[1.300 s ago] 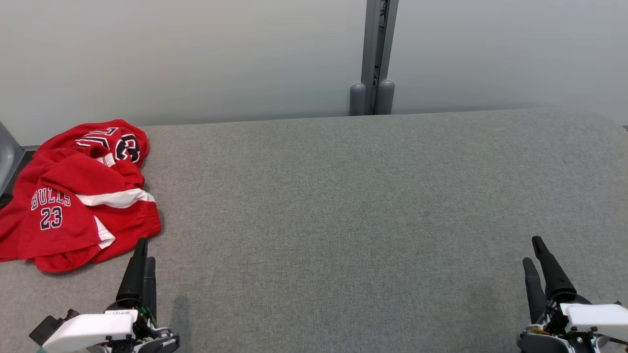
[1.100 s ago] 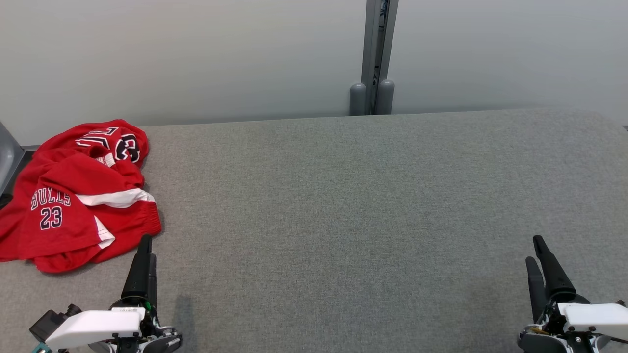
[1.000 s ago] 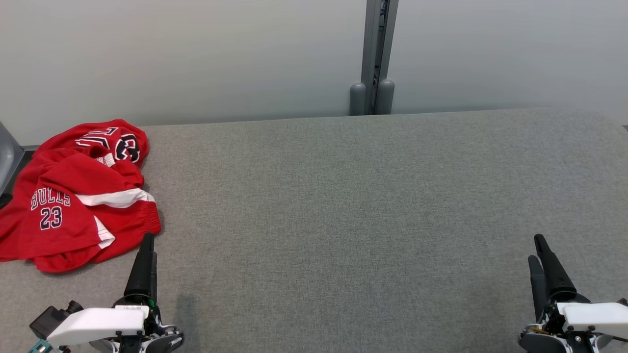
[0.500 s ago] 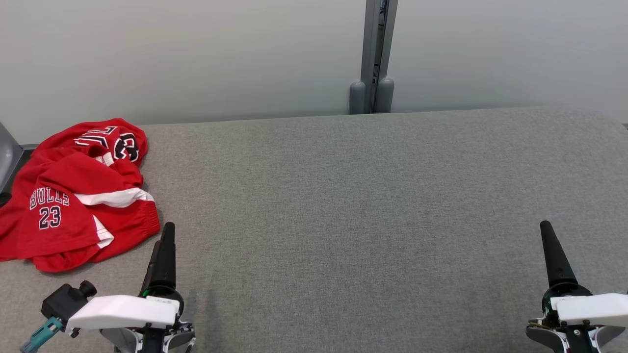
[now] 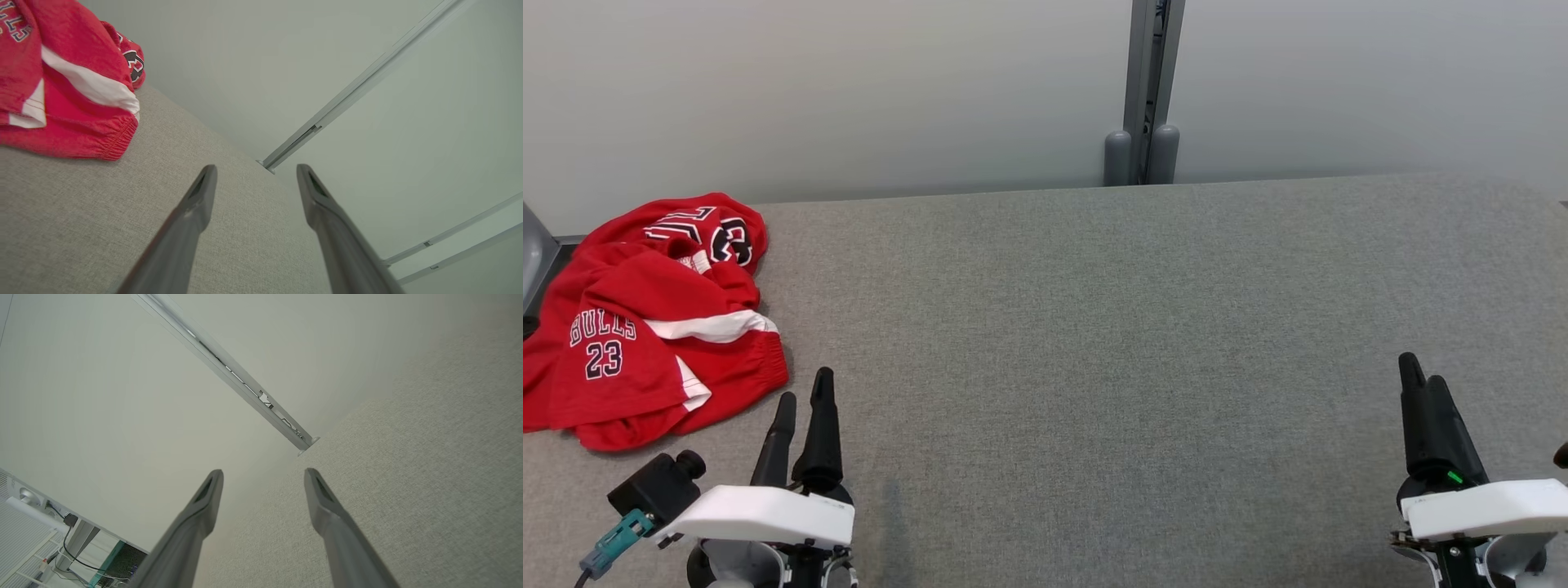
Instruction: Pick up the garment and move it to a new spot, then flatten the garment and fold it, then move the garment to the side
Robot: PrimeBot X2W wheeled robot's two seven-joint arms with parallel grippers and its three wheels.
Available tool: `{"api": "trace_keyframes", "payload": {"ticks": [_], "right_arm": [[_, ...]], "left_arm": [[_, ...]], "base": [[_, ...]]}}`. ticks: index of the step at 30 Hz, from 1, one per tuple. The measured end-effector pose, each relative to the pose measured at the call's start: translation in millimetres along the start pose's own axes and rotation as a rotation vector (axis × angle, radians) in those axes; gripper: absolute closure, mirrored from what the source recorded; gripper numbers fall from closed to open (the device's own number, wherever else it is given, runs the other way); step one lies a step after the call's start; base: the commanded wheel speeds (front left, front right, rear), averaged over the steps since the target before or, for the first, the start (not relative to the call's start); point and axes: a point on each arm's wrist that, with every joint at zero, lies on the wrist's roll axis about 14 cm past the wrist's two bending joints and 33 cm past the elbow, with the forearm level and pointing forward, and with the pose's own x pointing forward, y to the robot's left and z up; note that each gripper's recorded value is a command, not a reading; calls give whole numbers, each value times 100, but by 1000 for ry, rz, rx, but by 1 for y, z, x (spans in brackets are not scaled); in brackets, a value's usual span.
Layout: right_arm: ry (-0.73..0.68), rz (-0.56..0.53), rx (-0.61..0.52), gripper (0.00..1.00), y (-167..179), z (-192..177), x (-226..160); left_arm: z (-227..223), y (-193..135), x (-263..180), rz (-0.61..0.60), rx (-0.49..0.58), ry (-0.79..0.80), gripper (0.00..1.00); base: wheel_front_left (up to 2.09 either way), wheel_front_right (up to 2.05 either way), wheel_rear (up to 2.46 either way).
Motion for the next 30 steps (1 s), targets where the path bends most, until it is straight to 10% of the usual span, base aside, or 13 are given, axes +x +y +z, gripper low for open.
{"api": "trace_keyframes", "payload": {"ticks": [30], "right_arm": [[21,75,-389,0,12,-15,-2]], "left_arm": [[-4,-6,-1,-19,420,-45,0]], "base": [[0,0,0]]}}
